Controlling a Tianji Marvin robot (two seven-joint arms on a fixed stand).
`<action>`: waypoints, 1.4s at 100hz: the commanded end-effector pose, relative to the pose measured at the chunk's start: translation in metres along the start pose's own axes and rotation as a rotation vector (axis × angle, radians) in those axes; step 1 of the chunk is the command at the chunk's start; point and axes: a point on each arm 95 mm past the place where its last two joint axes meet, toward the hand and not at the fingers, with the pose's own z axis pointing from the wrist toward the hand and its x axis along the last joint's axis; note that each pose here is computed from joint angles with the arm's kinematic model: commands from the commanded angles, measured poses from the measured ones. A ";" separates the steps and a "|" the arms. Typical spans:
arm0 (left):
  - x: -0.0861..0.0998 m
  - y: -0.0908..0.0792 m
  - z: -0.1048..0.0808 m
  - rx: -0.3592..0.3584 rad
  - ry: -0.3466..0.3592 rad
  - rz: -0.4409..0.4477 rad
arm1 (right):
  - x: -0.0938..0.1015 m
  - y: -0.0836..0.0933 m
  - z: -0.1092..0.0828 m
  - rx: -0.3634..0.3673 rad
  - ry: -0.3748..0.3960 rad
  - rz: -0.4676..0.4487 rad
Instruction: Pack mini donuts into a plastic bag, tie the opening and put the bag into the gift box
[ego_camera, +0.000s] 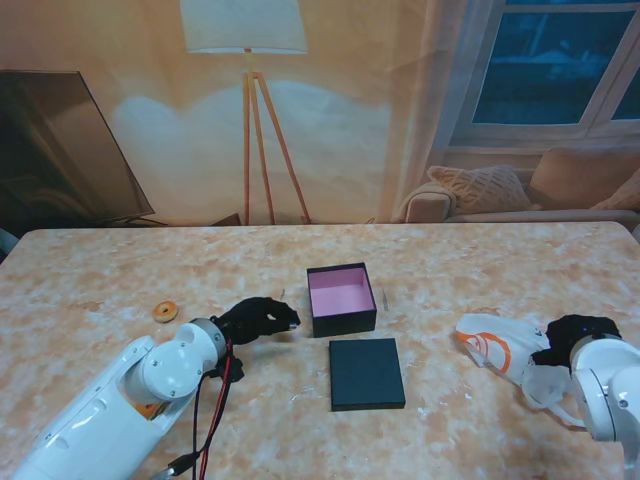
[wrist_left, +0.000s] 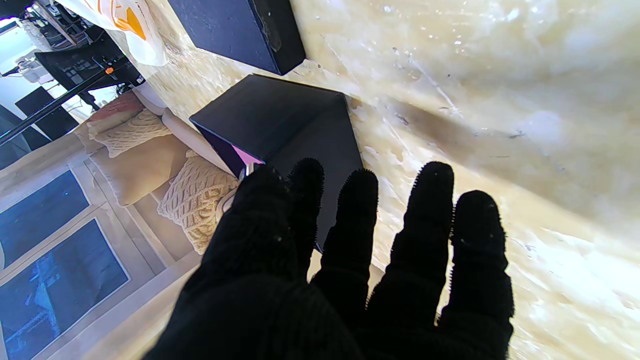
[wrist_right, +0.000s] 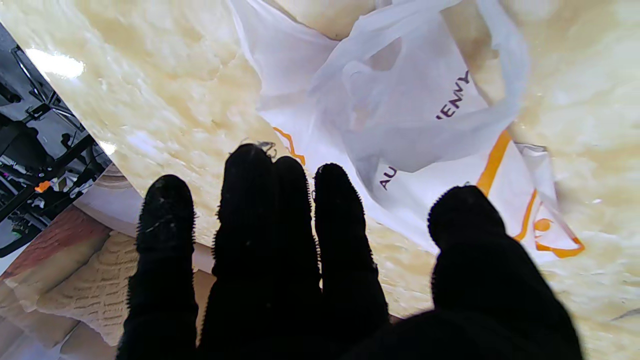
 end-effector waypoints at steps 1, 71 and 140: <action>0.002 0.002 -0.001 -0.010 0.003 -0.001 | 0.003 -0.005 0.001 0.035 0.005 0.008; 0.001 0.001 -0.002 -0.006 0.004 0.001 | 0.010 -0.003 0.015 0.146 -0.005 0.021; 0.000 0.000 -0.002 -0.004 0.003 0.001 | 0.023 0.016 0.031 0.078 0.187 0.134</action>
